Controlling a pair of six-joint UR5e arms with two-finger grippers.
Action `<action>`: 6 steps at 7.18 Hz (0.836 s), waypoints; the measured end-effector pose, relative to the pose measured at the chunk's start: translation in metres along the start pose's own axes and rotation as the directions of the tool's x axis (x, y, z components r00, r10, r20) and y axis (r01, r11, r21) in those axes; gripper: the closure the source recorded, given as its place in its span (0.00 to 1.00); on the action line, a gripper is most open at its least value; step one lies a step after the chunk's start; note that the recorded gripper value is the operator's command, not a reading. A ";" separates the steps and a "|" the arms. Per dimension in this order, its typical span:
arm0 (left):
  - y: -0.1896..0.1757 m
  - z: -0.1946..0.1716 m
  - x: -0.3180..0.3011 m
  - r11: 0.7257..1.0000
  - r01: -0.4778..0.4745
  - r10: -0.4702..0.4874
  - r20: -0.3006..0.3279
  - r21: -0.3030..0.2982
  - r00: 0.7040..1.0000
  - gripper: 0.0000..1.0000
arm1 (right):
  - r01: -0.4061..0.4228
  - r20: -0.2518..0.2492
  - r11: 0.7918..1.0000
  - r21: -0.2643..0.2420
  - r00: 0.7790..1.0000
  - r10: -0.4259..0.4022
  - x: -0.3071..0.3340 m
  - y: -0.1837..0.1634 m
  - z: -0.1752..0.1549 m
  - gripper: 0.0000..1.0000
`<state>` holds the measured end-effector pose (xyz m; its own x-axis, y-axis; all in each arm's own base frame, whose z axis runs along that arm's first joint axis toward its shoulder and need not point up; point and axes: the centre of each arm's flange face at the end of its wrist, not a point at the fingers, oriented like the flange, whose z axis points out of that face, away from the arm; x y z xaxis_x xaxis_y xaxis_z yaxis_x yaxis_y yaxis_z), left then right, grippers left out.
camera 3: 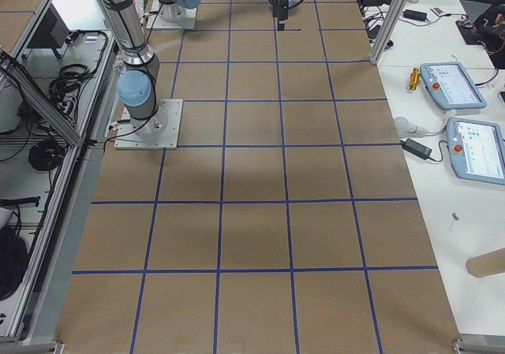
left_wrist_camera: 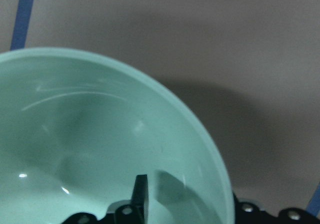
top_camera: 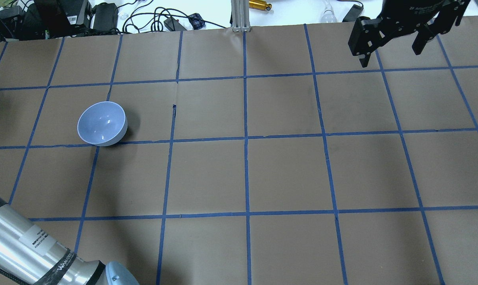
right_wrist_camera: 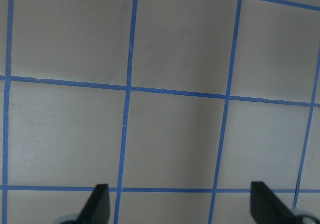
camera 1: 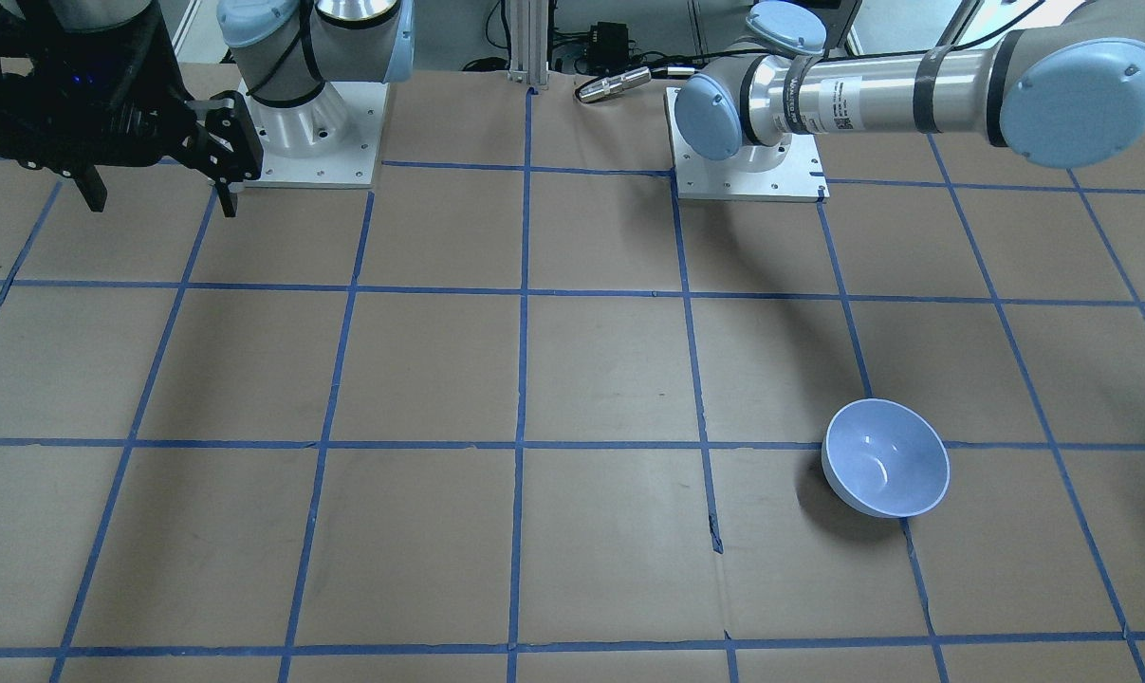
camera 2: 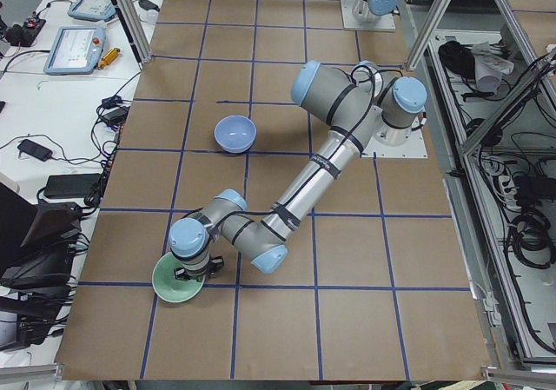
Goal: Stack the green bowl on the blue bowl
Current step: 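Lower the left gripper onto the pale green bowl rim and grasp it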
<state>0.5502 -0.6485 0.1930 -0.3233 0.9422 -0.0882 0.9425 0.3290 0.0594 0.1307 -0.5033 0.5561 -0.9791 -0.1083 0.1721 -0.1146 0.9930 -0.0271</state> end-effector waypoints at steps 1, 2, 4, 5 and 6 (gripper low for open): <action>0.000 -0.001 0.000 1.000 0.001 -0.001 0.000 0.000 1.000 1.00 | 0.000 0.000 1.000 0.000 1.000 0.000 0.000 0.000 0.000 0.00; 0.000 -0.001 0.000 1.000 0.002 -0.002 -0.001 0.002 1.000 1.00 | 0.000 0.000 1.000 0.000 1.000 0.000 0.000 0.000 0.000 0.00; -0.001 -0.002 0.001 1.000 0.001 -0.001 -0.003 0.003 1.000 1.00 | 0.000 0.000 1.000 0.000 1.000 0.000 0.000 0.000 0.000 0.00; -0.001 -0.003 0.001 1.000 0.001 -0.001 -0.005 0.005 1.000 1.00 | 0.000 0.000 1.000 0.000 1.000 0.000 0.000 0.000 0.000 0.00; -0.001 -0.004 0.001 1.000 0.002 -0.002 -0.006 0.006 1.000 1.00 | 0.000 0.000 1.000 0.000 1.000 0.000 0.000 0.000 0.000 0.00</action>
<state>0.5485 -0.6472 0.1968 -0.3253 0.9420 -0.0821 0.9425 0.3301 0.0530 0.1307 -0.5033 0.5561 -0.9791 -0.1083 0.1721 -0.1146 0.9930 -0.0271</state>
